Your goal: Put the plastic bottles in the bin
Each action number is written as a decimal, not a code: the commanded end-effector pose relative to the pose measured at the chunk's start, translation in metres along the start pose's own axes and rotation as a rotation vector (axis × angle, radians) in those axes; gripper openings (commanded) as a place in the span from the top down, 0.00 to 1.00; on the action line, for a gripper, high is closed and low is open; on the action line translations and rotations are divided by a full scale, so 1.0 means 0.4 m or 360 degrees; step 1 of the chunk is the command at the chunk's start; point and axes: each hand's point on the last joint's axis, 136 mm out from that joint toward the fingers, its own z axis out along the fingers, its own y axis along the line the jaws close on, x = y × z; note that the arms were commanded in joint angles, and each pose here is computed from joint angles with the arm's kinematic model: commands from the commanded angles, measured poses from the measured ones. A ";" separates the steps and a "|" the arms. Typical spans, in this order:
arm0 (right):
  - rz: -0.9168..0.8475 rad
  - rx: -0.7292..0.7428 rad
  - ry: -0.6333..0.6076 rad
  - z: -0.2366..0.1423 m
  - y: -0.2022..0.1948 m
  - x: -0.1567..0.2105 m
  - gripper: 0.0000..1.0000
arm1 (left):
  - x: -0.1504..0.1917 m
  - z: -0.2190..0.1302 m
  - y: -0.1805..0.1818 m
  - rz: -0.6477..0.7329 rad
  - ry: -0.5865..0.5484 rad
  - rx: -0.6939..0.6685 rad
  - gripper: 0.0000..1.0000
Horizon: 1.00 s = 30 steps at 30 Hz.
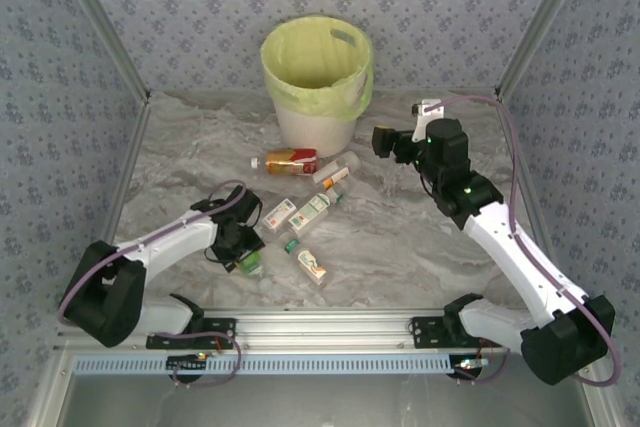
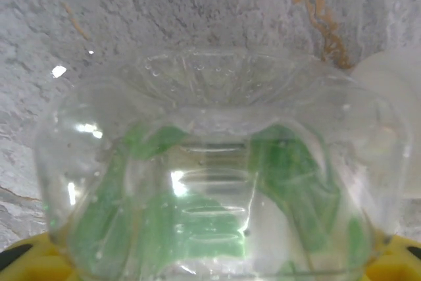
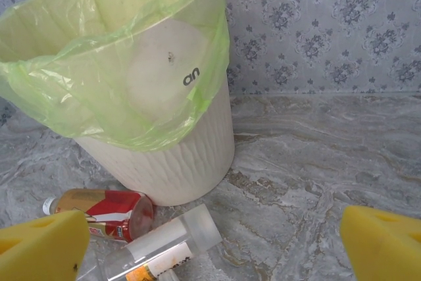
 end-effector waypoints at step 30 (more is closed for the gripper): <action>0.0135 0.0027 -0.0081 -0.028 -0.012 -0.040 0.00 | -0.558 -0.869 -0.396 0.0159 -0.1677 0.1009 0.61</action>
